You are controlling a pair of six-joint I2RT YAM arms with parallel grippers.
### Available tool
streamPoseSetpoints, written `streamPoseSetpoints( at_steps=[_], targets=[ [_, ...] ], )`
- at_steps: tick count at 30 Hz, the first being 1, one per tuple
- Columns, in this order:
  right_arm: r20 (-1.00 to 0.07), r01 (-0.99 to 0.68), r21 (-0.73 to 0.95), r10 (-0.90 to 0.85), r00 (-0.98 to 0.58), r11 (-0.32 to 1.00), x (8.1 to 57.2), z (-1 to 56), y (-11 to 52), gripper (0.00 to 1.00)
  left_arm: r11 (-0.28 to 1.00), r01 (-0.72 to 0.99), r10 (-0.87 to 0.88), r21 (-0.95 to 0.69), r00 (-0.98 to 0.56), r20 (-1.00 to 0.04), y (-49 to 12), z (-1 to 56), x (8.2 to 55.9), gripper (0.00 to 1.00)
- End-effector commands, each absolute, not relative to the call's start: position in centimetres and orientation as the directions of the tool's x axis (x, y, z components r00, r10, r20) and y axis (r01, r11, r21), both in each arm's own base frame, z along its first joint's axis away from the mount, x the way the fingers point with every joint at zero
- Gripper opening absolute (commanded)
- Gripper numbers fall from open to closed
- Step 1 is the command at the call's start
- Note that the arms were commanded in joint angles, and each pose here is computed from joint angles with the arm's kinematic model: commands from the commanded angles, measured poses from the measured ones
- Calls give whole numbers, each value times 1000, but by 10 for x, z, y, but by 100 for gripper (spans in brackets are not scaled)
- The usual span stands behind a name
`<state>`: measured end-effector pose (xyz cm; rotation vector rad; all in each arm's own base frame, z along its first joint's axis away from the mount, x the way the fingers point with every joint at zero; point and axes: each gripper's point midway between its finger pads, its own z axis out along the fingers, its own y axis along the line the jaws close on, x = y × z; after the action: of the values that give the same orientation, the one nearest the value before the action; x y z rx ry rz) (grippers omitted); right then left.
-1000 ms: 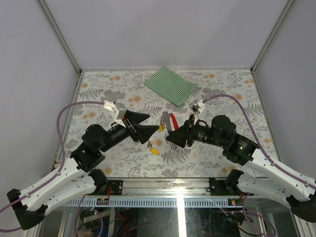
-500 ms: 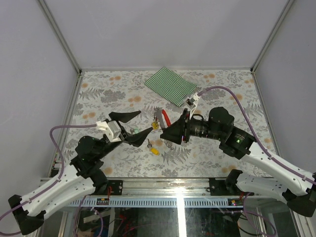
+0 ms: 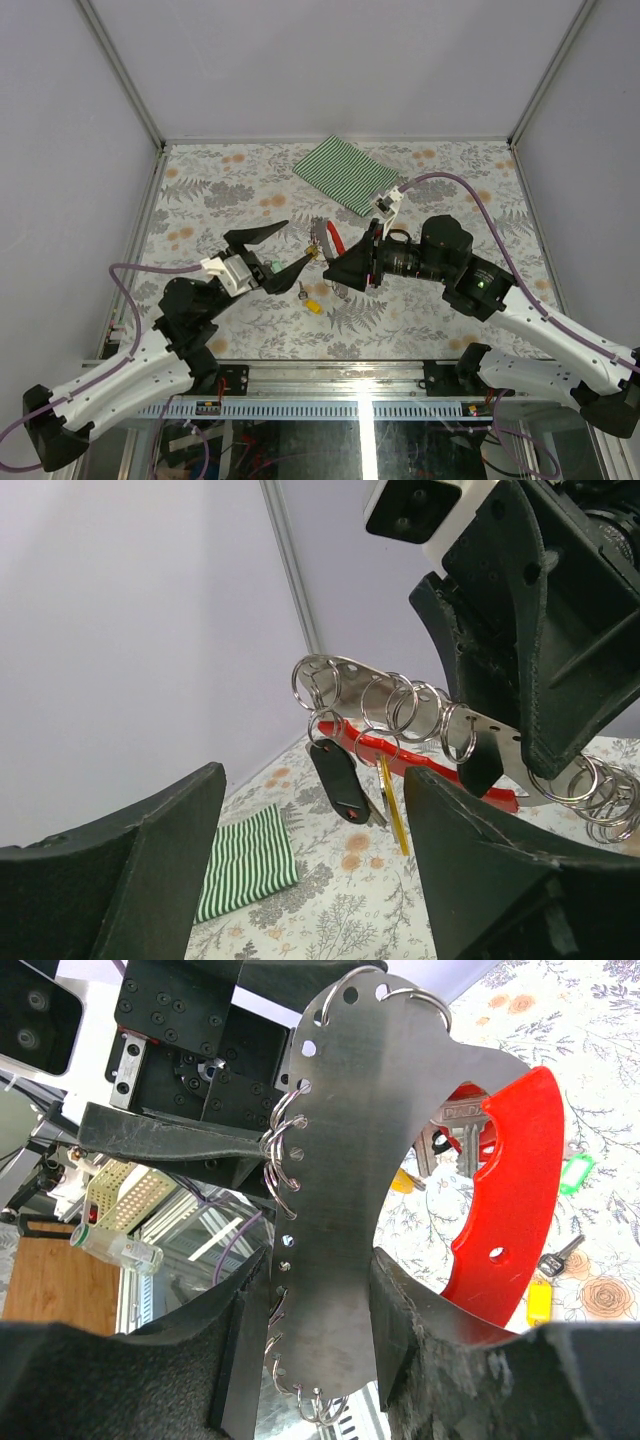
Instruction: Put the keys on the keyring
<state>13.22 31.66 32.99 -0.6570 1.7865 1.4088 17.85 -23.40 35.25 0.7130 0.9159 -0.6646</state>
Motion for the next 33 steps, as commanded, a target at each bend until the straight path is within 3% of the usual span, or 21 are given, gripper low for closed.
streamPoseSetpoints(
  at_steps=[1, 9, 19, 33],
  targets=[
    [-841, -824, 541, 133, -524, 170, 127, 371, 320, 3, 616, 744, -262, 259, 503, -823, -232, 380, 177, 72],
    [-837, -821, 547, 132, -531, 164, 126, 368, 320, 3, 658, 711, -211, 248, 491, -845, -233, 376, 193, 66],
    [-832, -815, 555, 127, -540, 168, 125, 363, 319, 3, 672, 706, -236, 224, 490, -839, -232, 391, 195, 40],
    [-824, -800, 565, 95, -558, 201, 126, 348, 318, 3, 659, 726, -240, 194, 447, -862, -232, 401, 194, 41]
  ],
)
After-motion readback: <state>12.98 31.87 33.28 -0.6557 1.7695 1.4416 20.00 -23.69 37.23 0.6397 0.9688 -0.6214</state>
